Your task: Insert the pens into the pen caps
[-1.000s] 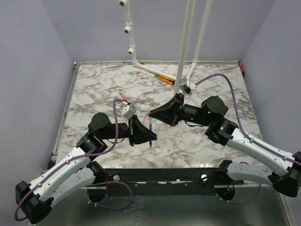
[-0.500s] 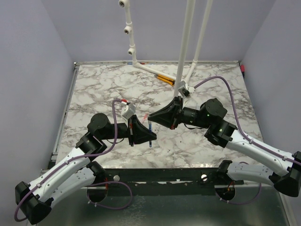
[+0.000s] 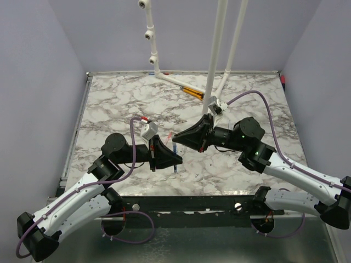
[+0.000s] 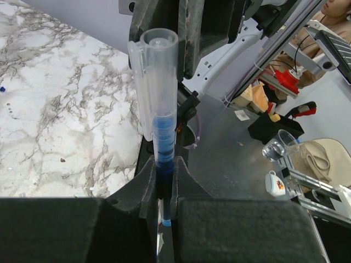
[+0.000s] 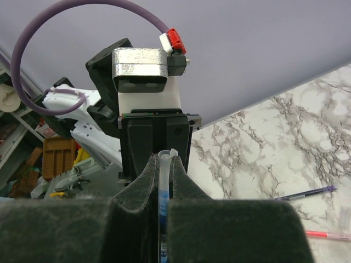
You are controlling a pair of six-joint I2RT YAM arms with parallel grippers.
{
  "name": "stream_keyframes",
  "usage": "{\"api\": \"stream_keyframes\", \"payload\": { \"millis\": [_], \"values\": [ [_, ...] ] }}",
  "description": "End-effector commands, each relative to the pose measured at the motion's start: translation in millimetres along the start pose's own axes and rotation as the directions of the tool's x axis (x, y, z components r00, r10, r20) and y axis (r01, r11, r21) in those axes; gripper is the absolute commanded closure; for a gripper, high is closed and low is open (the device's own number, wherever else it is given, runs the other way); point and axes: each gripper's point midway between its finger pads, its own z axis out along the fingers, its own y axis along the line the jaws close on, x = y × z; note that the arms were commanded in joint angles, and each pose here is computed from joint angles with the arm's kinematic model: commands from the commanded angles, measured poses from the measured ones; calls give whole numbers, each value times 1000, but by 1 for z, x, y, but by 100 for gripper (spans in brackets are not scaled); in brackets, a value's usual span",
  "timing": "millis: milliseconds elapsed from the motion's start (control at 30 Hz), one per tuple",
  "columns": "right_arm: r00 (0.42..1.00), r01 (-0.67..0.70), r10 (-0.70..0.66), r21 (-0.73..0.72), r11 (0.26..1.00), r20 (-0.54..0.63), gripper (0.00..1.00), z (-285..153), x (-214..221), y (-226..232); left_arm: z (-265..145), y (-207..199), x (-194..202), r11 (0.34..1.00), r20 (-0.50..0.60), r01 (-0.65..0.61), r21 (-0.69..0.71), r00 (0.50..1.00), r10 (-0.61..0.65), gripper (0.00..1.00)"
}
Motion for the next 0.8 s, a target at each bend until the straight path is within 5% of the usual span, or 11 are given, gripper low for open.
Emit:
{"api": "stream_keyframes", "payload": {
  "millis": [0, 300, 567, 767],
  "values": [
    [1000, -15, 15, 15, 1000, -27, 99, -3, 11, -1, -1, -2, -10, 999, 44, -37, -6, 998, 37, 100],
    [998, -25, 27, 37, 999, -52, 92, -7, 20, -3, -3, 1, -15, 998, 72, -58, -37, 996, 60, 100],
    [998, -24, 26, 41, 999, -54, 55, -8, 21, 0, -3, 3, -14, 997, 71, -56, -46, 996, 59, 100],
    [999, 15, -12, 81, 997, -41, 40, -12, 4, 0, -3, 9, -13, 995, 63, -57, -77, 996, 62, 100]
  ]
}}
